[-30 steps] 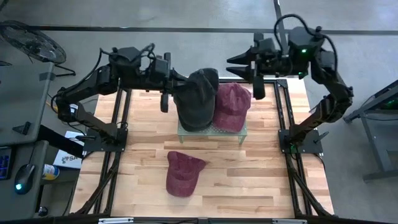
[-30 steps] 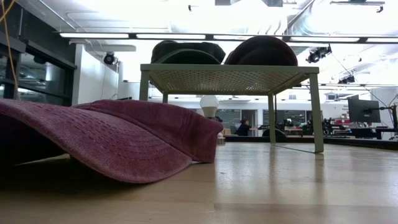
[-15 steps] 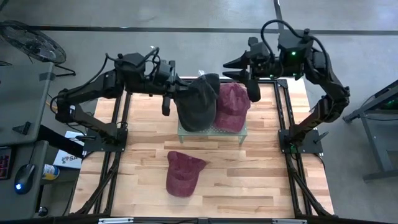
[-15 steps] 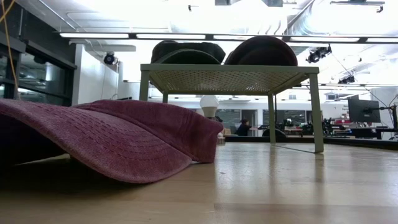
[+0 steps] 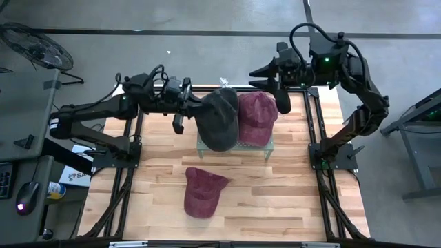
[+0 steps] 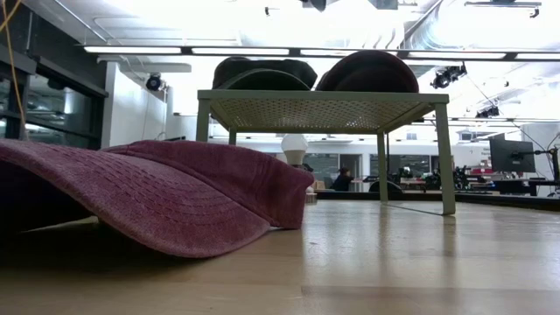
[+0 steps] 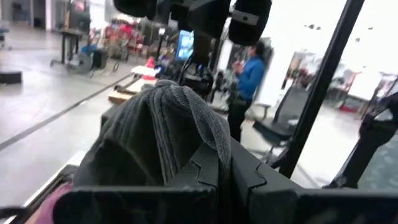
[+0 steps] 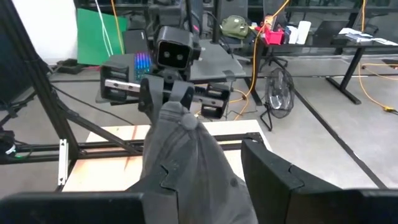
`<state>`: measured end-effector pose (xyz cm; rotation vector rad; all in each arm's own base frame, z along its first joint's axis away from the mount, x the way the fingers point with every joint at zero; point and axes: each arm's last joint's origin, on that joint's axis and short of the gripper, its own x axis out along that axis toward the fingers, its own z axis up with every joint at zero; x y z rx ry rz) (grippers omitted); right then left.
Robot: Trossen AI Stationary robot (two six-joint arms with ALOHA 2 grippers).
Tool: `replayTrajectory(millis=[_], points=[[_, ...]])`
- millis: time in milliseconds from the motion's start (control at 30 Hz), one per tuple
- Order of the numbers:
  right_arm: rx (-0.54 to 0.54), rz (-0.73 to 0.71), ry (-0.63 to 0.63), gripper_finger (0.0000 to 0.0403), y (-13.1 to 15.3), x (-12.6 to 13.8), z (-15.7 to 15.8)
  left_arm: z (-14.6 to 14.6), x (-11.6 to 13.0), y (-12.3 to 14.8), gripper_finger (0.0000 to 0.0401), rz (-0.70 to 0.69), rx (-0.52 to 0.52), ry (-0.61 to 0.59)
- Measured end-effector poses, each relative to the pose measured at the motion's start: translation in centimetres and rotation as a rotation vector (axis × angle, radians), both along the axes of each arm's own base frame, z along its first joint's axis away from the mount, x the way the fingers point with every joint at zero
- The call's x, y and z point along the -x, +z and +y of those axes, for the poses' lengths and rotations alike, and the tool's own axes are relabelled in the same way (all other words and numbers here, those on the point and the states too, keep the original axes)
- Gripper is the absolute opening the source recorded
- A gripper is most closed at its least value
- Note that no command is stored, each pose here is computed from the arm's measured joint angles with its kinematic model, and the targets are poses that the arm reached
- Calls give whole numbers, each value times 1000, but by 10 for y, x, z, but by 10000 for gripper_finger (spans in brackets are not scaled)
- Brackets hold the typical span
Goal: Pick & Place hat
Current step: Stack the black cap on top of the black cap on the shelf
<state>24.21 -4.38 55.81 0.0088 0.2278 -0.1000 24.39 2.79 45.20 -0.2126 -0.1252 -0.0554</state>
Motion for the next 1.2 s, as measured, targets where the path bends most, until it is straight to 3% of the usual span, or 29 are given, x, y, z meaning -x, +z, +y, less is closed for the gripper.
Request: replayTrajectory(millis=[433,567,1200], points=[[1,0,-1,119,0,0,0,44,3,-42,0,-110,152,-137],[1,0,-1,119,0,0,0,53,6,-51,0,-98,165,-199],[14,2,-60,119,0,0,-2,67,2,-75,0,-68,184,-267]])
